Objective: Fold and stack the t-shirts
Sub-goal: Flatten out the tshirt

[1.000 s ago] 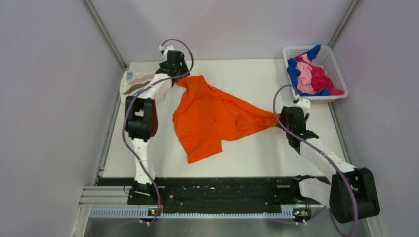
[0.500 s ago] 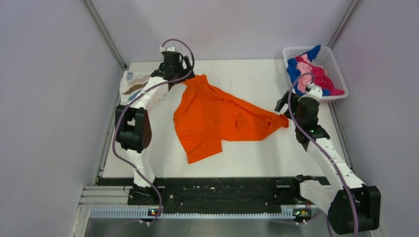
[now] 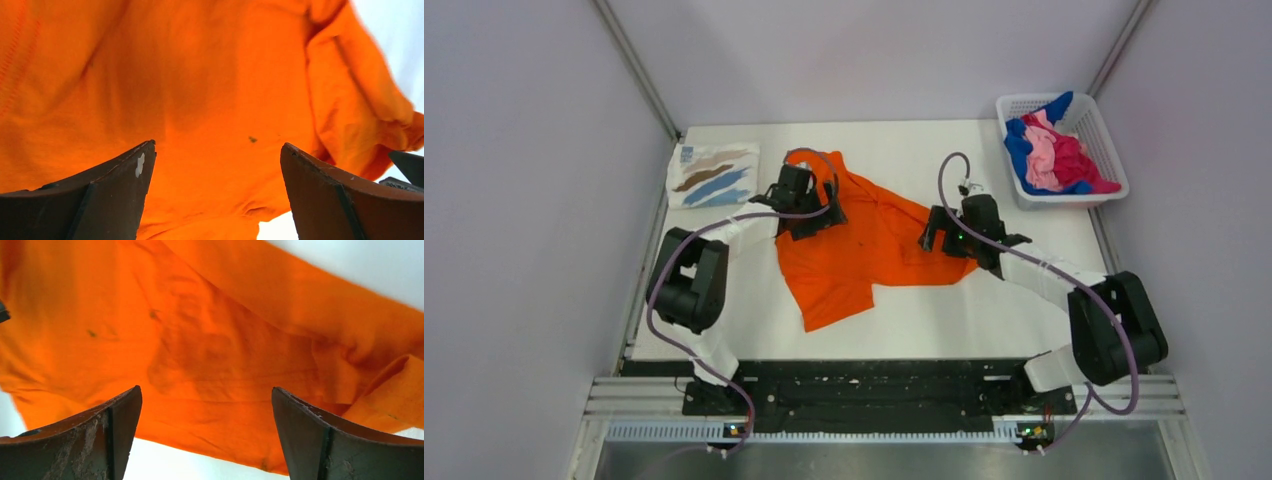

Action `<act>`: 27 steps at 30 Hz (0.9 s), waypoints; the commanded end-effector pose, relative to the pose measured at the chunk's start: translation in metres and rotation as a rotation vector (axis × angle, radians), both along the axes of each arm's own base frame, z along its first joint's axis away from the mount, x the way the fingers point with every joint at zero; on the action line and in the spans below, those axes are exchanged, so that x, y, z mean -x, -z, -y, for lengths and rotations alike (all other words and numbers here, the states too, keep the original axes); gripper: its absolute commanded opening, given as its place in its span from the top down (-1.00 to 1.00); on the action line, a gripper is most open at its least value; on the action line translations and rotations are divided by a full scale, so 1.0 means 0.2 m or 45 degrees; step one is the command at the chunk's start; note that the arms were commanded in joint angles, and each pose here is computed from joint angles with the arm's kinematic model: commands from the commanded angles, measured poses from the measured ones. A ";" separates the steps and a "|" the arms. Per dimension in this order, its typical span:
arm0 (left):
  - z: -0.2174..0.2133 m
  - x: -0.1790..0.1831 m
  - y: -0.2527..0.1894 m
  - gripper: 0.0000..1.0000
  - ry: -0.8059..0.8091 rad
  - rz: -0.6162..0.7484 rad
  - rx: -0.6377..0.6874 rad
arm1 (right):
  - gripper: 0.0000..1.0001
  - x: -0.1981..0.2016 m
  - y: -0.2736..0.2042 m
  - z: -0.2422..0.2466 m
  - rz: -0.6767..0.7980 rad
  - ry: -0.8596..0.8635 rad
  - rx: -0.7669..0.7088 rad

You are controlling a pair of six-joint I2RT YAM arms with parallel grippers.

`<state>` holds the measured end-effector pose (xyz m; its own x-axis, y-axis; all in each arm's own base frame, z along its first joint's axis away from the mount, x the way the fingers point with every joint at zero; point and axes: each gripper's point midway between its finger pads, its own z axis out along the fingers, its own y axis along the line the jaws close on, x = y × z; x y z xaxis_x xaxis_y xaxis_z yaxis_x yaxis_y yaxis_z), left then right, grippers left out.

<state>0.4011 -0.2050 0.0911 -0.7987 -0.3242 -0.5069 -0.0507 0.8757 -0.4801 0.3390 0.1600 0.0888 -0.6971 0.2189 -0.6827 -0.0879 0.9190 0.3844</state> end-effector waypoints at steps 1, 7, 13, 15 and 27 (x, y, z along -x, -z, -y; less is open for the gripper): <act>0.04 0.01 0.13 -0.97 -0.019 -0.081 0.075 | -0.97 -0.05 0.07 0.06 -0.047 0.113 0.059; -0.05 0.02 0.27 -0.97 -0.096 -0.163 -0.011 | -0.97 -0.01 0.23 0.30 -0.185 0.352 0.201; -0.17 0.02 0.36 -0.97 -0.181 -0.225 -0.037 | -0.97 0.24 0.28 0.66 -0.279 0.748 0.308; -0.20 0.02 0.36 -0.97 -0.203 -0.230 -0.044 | -0.97 0.34 0.26 0.76 -0.283 0.882 0.315; -0.29 -0.05 0.31 -0.97 -0.251 -0.190 -0.107 | -0.98 0.37 -0.05 0.73 0.009 0.813 0.102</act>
